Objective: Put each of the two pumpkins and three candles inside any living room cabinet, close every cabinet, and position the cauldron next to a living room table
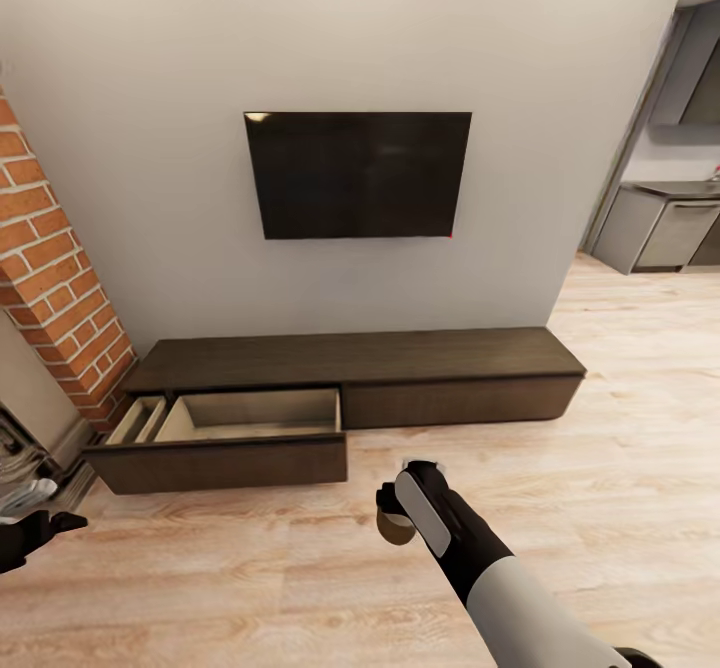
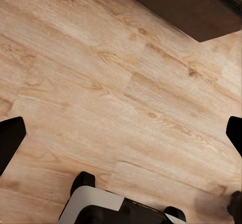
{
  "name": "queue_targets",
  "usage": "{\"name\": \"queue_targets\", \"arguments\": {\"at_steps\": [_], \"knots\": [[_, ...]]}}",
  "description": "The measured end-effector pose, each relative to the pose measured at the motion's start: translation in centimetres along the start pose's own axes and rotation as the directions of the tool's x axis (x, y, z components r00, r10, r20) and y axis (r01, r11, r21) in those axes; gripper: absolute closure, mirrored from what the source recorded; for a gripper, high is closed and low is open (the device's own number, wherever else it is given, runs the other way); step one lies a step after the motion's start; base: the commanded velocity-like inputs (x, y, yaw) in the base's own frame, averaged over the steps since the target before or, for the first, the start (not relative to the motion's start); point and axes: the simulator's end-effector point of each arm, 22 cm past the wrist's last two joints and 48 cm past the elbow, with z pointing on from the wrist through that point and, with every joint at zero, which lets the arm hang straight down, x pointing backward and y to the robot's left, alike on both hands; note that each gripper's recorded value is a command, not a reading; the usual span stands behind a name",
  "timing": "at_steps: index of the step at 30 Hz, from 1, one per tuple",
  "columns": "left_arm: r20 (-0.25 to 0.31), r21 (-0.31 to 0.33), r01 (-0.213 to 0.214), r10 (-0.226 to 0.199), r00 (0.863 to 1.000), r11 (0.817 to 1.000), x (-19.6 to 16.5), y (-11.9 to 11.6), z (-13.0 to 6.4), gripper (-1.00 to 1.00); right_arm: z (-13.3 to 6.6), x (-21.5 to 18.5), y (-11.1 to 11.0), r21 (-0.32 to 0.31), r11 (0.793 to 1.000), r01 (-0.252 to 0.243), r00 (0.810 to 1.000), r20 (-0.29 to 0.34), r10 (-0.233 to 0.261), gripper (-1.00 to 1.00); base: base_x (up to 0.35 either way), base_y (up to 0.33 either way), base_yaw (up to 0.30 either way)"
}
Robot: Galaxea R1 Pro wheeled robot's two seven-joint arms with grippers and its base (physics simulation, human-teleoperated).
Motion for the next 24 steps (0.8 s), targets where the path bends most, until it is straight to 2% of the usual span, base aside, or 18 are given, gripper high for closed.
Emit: {"name": "queue_targets", "arguments": {"at_steps": [5, 18, 24], "knots": [[0.002, 0.001, 0.001, -0.001, 1.000, 1.000, -0.06, 0.01, -0.03, -1.00, -0.27, -0.44, 0.20, -0.005, 1.000, 0.000, 1.000, 0.012, 0.000, 1.00, 0.154, 0.300, 0.072], [0.001, 0.001, 0.001, -0.001, 1.000, 1.000, 0.03, -0.03, 0.07, -1.00, -0.45, -0.69, 0.40, -0.011, 1.000, -0.002, 1.000, 0.019, 0.002, 1.00, 0.226, 0.238, 0.256], [0.003, 0.002, 0.001, -0.001, 1.000, 1.000, -0.01, -0.08, 0.01, -1.00, -0.55, -0.90, 0.38, -0.010, 1.000, -0.004, 1.000, 0.027, 0.004, 1.00, 0.285, 0.160, -0.025]]}}
